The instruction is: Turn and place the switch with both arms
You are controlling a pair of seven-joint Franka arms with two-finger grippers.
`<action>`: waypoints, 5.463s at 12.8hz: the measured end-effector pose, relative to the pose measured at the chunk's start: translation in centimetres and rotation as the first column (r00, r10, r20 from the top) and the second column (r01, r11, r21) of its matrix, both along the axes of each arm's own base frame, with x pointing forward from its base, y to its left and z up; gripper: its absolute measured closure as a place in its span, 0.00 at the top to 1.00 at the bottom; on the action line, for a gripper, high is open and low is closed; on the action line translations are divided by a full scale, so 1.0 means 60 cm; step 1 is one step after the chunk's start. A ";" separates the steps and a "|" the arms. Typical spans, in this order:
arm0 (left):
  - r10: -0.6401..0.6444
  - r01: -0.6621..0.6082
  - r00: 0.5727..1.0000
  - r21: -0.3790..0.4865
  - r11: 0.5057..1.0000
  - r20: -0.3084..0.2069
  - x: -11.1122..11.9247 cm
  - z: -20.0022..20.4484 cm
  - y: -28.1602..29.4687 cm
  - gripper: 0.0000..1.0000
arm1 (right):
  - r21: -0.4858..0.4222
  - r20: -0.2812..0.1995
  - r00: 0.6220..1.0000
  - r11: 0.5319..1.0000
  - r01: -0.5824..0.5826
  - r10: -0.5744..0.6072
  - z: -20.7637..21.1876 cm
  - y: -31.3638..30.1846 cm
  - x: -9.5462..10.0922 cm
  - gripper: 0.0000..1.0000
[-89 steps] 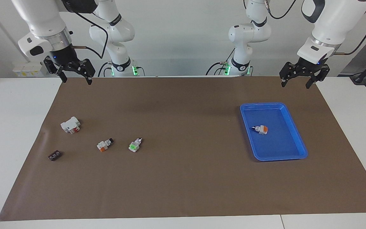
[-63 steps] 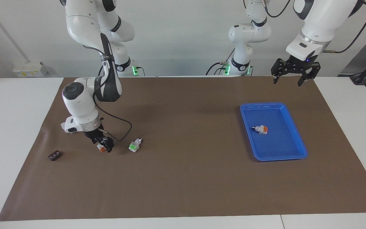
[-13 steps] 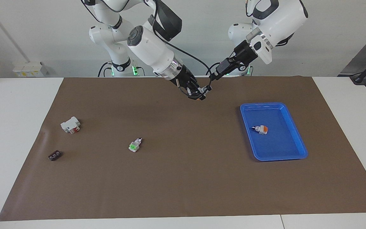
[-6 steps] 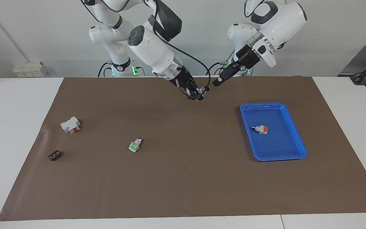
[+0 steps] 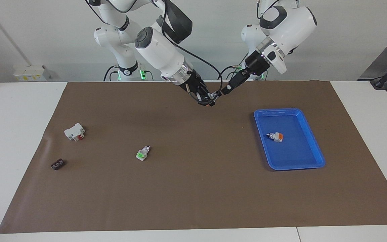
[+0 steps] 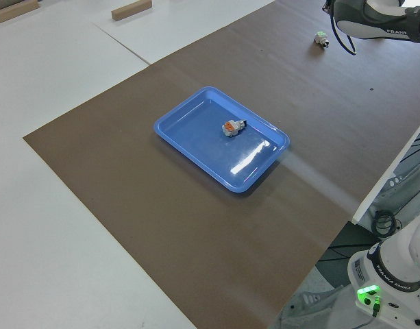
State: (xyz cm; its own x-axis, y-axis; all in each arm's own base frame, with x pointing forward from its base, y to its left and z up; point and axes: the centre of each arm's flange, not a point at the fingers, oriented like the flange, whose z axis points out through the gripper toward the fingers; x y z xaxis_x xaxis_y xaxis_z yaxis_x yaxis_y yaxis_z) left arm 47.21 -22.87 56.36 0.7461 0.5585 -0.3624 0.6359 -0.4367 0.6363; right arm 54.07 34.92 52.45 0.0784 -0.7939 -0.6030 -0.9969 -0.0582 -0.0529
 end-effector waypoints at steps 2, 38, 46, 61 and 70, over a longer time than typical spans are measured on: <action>-0.003 0.003 1.000 0.000 1.000 -0.008 -0.005 -0.004 -0.008 0.48 | 0.001 -0.020 0.999 1.000 0.029 -0.029 0.001 -0.001 0.001 0.33; -0.070 0.066 0.990 0.037 0.997 0.123 0.006 -0.018 -0.019 0.10 | -0.001 -0.023 0.999 0.999 0.037 -0.037 0.001 -0.004 0.003 0.33; 0.289 -0.311 0.917 -0.041 0.949 -0.276 0.004 -0.018 -0.023 0.10 | -0.002 -0.017 0.999 0.999 0.042 -0.042 0.005 -0.010 0.006 0.33; 0.535 -0.676 0.519 0.062 0.734 -0.667 0.000 -0.019 -0.029 0.10 | -0.007 -0.014 0.999 0.999 0.046 -0.046 0.005 -0.016 0.010 0.33; 0.618 -0.683 0.544 0.129 0.719 -0.567 0.019 -0.030 0.015 0.10 | -0.007 -0.016 0.999 0.999 0.032 -0.032 0.006 -0.005 0.002 1.00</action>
State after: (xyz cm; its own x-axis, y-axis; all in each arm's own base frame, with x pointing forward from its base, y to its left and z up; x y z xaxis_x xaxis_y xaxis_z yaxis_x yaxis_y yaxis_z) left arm 48.36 -21.95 54.58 -0.1518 0.7480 -0.6461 0.9544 0.2810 0.1011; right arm 54.19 34.64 52.82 0.0435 -0.7998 -0.5986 -0.9990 -0.0269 -0.0366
